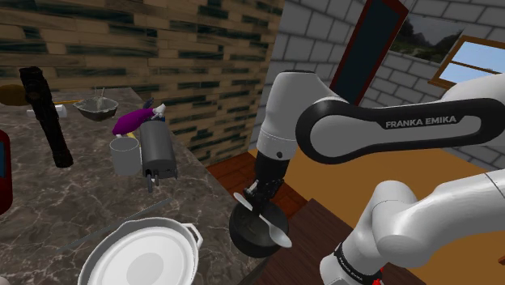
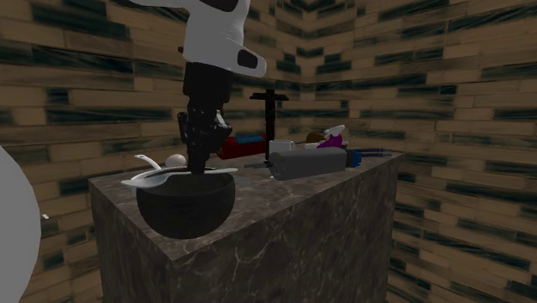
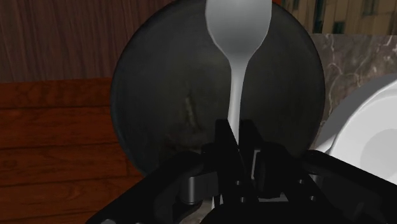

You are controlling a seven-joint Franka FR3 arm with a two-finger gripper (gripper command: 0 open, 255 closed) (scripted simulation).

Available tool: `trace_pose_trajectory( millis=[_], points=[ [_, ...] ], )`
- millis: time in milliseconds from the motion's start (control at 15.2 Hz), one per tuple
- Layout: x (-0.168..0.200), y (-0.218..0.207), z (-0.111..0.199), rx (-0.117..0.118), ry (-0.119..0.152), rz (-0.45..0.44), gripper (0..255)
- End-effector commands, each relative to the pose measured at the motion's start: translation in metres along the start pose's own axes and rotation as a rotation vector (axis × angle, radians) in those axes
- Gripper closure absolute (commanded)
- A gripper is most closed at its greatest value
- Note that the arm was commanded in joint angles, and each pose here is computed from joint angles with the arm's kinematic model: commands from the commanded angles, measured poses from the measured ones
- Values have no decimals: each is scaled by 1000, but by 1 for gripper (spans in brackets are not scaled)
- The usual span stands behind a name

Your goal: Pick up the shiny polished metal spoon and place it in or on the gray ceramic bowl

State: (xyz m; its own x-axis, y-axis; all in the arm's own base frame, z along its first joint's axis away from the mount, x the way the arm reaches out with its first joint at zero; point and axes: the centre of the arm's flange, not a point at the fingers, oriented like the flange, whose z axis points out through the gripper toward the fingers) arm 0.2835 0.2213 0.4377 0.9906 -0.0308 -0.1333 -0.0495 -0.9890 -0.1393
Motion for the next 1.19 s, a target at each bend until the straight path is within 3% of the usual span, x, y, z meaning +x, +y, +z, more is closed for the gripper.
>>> trace_pose_trajectory(
  millis=[0,330,594,1122],
  points=[
    [0,1,3,-4,-6,1,0],
    [0,1,2,-4,-6,1,0],
    [0,0,-48,-4,-6,1,0],
    [0,0,-48,-4,-6,1,0]
  ],
)
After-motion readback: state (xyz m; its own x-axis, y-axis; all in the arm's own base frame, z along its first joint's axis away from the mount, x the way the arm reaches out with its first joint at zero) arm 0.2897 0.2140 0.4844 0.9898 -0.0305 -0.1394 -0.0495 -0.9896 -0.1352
